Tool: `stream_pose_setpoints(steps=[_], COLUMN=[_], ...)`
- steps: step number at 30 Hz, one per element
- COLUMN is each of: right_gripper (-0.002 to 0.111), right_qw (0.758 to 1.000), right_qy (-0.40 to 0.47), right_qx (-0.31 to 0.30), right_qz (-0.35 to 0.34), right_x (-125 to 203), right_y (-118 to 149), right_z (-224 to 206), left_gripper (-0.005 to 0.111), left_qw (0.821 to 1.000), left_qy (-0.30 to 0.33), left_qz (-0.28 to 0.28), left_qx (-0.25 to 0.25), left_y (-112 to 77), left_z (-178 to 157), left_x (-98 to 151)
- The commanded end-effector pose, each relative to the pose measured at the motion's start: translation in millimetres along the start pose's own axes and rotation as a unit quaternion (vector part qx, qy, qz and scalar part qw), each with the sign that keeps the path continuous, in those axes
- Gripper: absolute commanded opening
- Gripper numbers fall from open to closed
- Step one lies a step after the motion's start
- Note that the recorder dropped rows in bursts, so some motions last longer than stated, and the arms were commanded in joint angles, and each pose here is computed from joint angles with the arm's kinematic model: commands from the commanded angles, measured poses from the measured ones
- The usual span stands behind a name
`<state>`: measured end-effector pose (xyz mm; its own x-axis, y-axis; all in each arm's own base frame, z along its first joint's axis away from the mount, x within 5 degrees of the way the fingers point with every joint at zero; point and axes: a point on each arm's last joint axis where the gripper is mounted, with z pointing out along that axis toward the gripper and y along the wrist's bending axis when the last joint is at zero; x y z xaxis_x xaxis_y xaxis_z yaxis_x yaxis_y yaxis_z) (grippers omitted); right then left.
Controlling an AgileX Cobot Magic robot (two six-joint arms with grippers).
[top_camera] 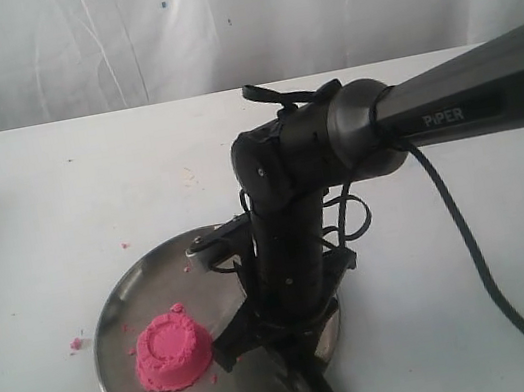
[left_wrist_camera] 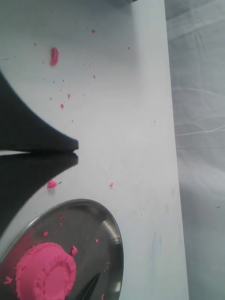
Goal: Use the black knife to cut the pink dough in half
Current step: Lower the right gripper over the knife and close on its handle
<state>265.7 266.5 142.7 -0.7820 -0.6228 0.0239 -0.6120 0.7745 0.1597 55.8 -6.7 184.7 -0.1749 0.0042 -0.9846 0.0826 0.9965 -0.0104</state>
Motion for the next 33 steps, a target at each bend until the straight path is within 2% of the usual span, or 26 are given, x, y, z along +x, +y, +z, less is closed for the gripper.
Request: stream_pose_setpoints(steps=[1, 6, 23, 33], right_gripper=[0.018, 0.009, 0.010, 0.032], right_qw=[1.000, 1.000, 0.998, 0.998], right_qy=[-0.006, -0.015, 0.055, 0.049], right_qx=[0.007, 0.008, 0.003, 0.003], right_qz=[-0.009, -0.012, -0.016, -0.024], right_x=[-1, 0, 16, 13], right_y=[0, 0, 2, 1], right_z=[-2, -9, -16, -11], left_gripper=[0.000, 0.000, 0.000, 0.000], left_qw=[1.000, 1.000, 1.000, 1.000], left_qy=[-0.002, -0.002, -0.002, -0.002], left_qz=[-0.008, -0.008, -0.008, -0.008], left_qx=[0.005, 0.005, 0.005, 0.005], left_y=[-0.8, -0.8, -0.8, -0.8], left_z=[-1, -1, -1, -1], left_x=[-2, -2, -2, -2])
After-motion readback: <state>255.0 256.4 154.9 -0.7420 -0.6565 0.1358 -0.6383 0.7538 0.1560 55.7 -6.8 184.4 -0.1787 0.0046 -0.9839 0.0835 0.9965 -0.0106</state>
